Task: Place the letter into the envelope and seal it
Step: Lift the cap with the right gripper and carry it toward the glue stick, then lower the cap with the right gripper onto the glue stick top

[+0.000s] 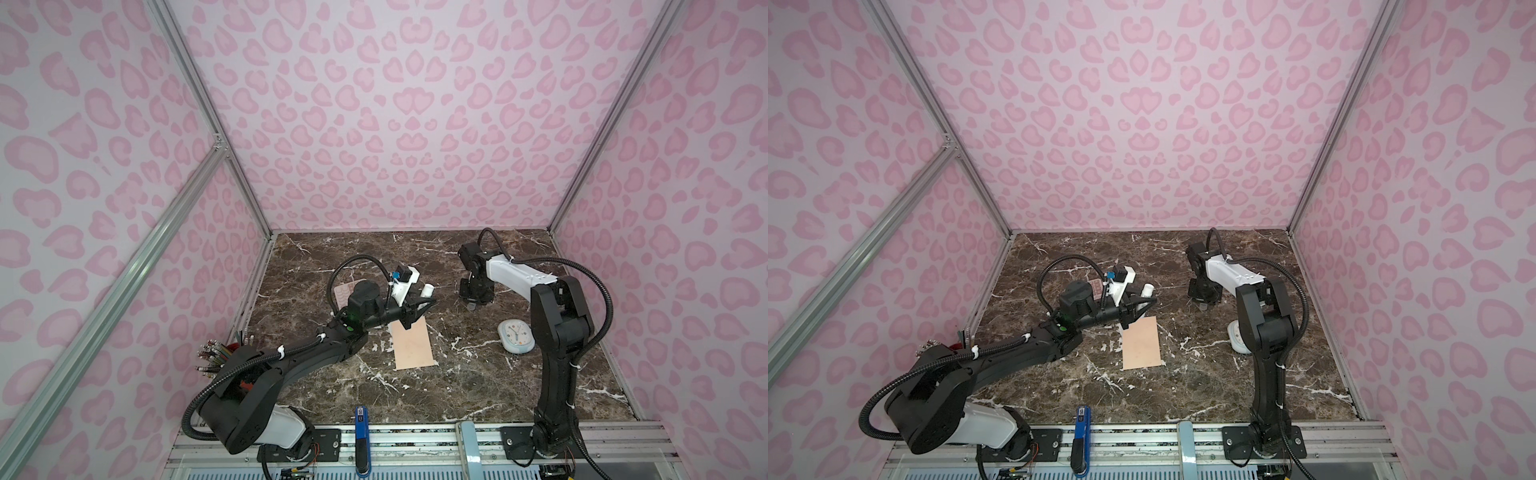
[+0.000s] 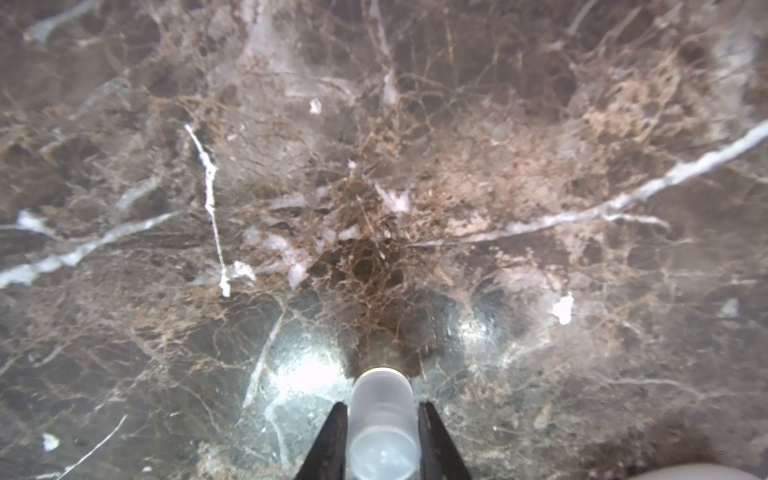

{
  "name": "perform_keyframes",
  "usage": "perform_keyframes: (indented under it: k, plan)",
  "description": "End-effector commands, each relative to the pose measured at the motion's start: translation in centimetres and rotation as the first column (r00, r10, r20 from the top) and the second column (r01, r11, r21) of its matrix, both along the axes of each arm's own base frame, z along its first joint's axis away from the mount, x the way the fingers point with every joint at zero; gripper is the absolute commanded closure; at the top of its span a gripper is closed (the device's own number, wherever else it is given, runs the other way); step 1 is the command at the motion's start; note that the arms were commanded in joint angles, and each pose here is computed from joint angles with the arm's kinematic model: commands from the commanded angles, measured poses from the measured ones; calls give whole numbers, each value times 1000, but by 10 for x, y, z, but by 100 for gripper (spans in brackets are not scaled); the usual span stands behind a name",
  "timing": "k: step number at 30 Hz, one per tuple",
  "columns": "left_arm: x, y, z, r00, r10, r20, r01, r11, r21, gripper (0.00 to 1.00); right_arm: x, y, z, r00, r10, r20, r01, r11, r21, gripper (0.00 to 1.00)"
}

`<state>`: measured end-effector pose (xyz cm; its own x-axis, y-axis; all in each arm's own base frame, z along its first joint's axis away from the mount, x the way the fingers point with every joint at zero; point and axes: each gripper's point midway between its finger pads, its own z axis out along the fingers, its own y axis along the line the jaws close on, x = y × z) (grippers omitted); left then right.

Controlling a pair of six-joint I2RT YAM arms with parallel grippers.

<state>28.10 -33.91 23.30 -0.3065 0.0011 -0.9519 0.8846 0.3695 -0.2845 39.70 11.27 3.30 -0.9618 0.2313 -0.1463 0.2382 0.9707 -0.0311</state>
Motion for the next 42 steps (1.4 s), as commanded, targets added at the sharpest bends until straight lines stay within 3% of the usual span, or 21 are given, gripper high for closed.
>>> perform_keyframes:
  k: [1,7,14,19,23,32,37,42]
  plan:
    - [0,-1,12,999,-3,45,4,1000,-20,97,-3,-2,4,1000,5,-12,-5,1000,-10,70]
    - [-1,-1,14,999,-4,46,5,1000,-20,97,-3,0,21,1000,15,15,-15,1000,4,72]
    - [-9,8,25,996,7,84,-8,1000,23,97,-9,38,105,974,150,168,-170,979,115,72]
    - [-22,26,32,986,44,159,-55,996,65,97,-40,88,185,899,299,320,-391,878,278,72]
    - [-30,43,41,966,76,246,-104,989,102,96,-73,118,248,820,318,476,-531,732,426,73]
    - [-32,54,66,939,101,327,-146,983,115,96,-135,157,326,657,341,672,-736,482,475,73]
    - [-31,52,84,930,106,353,-144,986,83,96,-148,160,344,625,335,705,-768,424,480,72]
    - [-32,50,96,926,97,364,-129,990,64,96,-152,163,340,623,353,698,-773,414,480,72]
